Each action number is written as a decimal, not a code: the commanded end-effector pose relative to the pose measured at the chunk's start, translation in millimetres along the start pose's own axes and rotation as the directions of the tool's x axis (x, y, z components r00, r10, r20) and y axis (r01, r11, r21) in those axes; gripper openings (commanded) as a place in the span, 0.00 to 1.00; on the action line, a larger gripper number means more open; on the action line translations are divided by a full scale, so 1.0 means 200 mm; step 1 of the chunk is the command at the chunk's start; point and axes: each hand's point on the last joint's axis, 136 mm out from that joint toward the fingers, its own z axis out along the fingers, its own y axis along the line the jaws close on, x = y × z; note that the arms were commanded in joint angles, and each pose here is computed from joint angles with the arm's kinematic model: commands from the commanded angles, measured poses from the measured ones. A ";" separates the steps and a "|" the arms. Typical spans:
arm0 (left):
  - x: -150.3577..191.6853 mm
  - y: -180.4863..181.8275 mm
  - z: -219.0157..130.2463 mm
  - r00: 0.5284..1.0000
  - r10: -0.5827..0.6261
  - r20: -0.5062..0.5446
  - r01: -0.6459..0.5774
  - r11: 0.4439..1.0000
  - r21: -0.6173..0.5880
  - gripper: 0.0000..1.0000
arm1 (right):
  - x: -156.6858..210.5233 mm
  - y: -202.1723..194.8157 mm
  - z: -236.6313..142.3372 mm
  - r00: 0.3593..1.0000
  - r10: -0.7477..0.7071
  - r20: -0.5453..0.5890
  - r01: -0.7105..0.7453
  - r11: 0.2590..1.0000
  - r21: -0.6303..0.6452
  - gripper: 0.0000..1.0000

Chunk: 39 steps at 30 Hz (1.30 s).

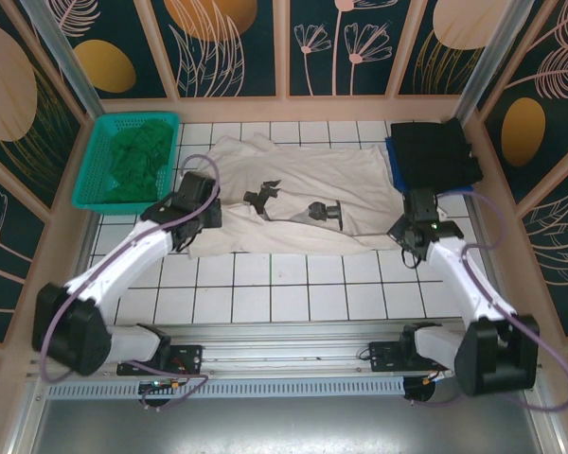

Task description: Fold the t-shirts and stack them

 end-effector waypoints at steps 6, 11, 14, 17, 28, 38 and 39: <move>0.31 0.13 -0.13 0.986 -0.131 -0.098 0.133 0.991 0.014 0.00 | 0.11 -0.25 -0.05 0.990 0.132 0.054 -0.136 0.987 0.083 0.00; 0.38 0.13 -0.21 0.982 -0.163 -0.099 0.171 0.982 0.079 0.00 | 0.13 -0.24 -0.11 0.988 0.146 0.041 -0.148 0.988 0.035 0.00; 0.36 0.11 -0.29 0.980 -0.189 -0.065 0.196 0.971 0.139 0.00 | 0.14 -0.28 -0.13 0.984 0.167 0.061 -0.169 0.985 0.039 0.00; 0.39 0.11 -0.31 0.974 -0.212 -0.081 0.223 0.963 0.152 0.00 | 0.14 -0.28 -0.15 0.976 0.205 0.069 -0.207 0.978 0.025 0.05; 0.17 0.15 -0.50 0.967 -0.238 0.092 0.220 0.960 0.171 0.45 | -0.07 0.03 -0.36 0.981 0.145 0.129 -0.113 0.968 -0.226 0.36; -0.20 -0.24 0.10 0.992 -0.120 0.049 0.110 0.978 0.179 0.43 | 0.09 0.62 0.18 0.979 -0.195 -0.056 0.170 0.940 -0.295 0.45; -0.23 -0.25 0.19 0.993 -0.111 0.049 0.103 0.983 0.152 0.44 | 0.10 0.63 0.24 0.976 -0.206 -0.070 0.180 0.945 -0.273 0.44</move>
